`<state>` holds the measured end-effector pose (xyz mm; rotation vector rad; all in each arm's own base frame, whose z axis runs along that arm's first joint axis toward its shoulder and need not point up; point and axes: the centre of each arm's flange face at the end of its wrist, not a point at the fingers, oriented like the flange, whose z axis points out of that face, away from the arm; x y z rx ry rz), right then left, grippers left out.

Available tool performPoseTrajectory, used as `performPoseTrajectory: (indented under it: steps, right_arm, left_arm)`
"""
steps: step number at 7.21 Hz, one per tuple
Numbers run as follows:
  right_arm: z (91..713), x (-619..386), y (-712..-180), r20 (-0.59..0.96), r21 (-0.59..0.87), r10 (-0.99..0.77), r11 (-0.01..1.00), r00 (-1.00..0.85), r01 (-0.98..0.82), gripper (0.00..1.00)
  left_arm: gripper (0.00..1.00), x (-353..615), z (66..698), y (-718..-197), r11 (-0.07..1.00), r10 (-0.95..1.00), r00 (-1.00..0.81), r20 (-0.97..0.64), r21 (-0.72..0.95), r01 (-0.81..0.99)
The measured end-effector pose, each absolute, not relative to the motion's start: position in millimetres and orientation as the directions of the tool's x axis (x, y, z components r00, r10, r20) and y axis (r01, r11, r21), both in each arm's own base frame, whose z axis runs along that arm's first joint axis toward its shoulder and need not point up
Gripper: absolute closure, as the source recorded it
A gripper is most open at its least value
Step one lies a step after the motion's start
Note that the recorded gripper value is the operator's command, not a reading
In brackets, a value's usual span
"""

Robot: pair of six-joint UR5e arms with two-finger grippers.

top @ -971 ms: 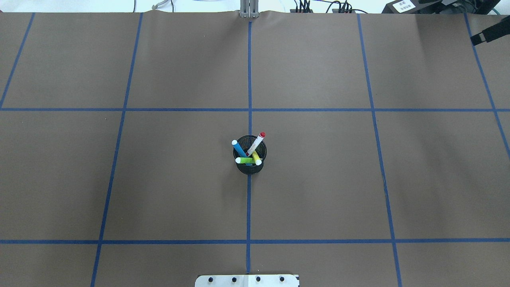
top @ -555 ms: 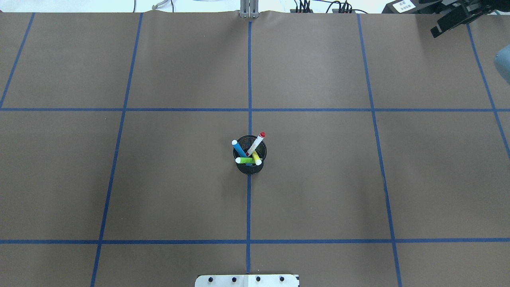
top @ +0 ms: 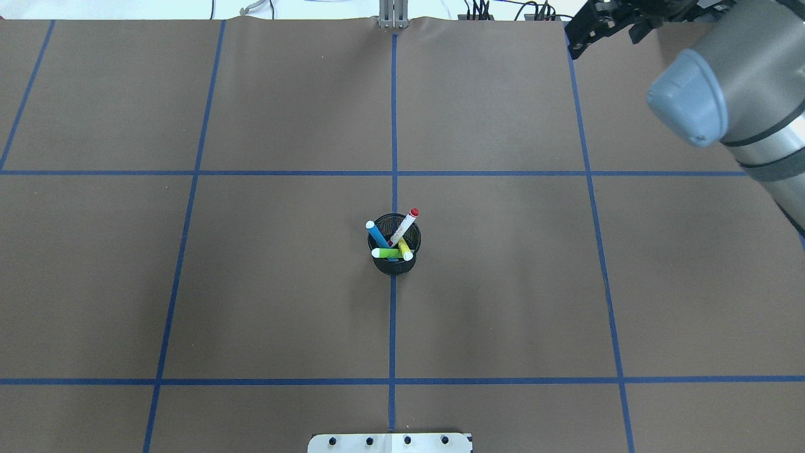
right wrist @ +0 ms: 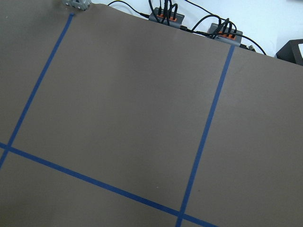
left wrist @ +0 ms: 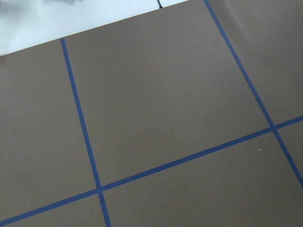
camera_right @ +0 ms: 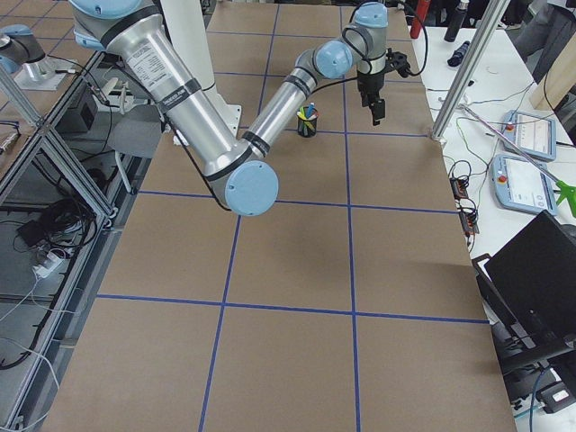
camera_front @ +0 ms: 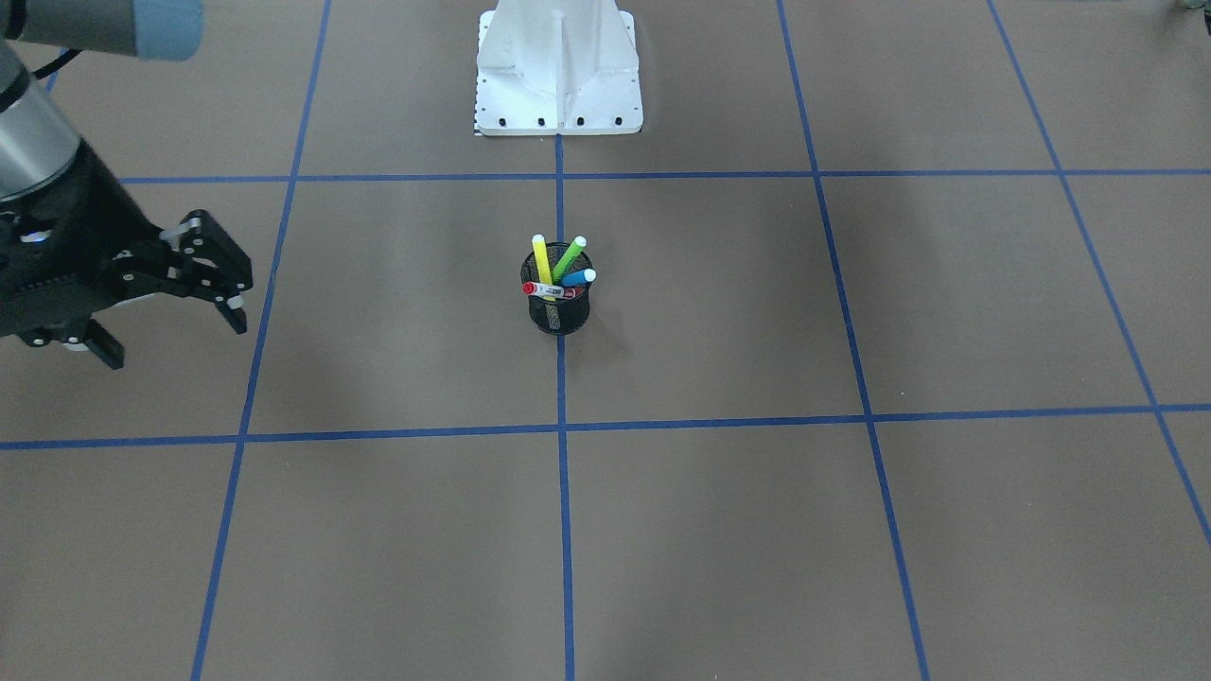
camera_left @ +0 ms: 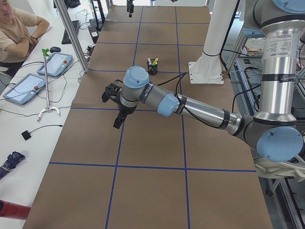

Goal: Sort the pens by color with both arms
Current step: 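Move the right gripper over the black mesh pen cup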

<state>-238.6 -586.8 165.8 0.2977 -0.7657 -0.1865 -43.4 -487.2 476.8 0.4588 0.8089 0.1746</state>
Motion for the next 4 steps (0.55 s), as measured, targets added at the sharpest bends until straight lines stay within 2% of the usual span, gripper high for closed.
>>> performPoseTrajectory:
  steps: [2,4]
  right_arm:
    - [100.7,-305.5,-585.9,0.656,0.240,-0.204,0.969,0.727,0.055,0.01]
    - [31.2,-390.7,-606.4,0.654,0.139,-0.130,0.989,0.745,0.051,0.01]
  left_arm:
    - [0.00,-43.2,481.0,-485.9,0.893,0.315,0.683,-0.659,0.450,0.022]
    - [0.00,-43.4,485.0,-485.6,0.897,0.308,0.685,-0.661,0.441,0.022]
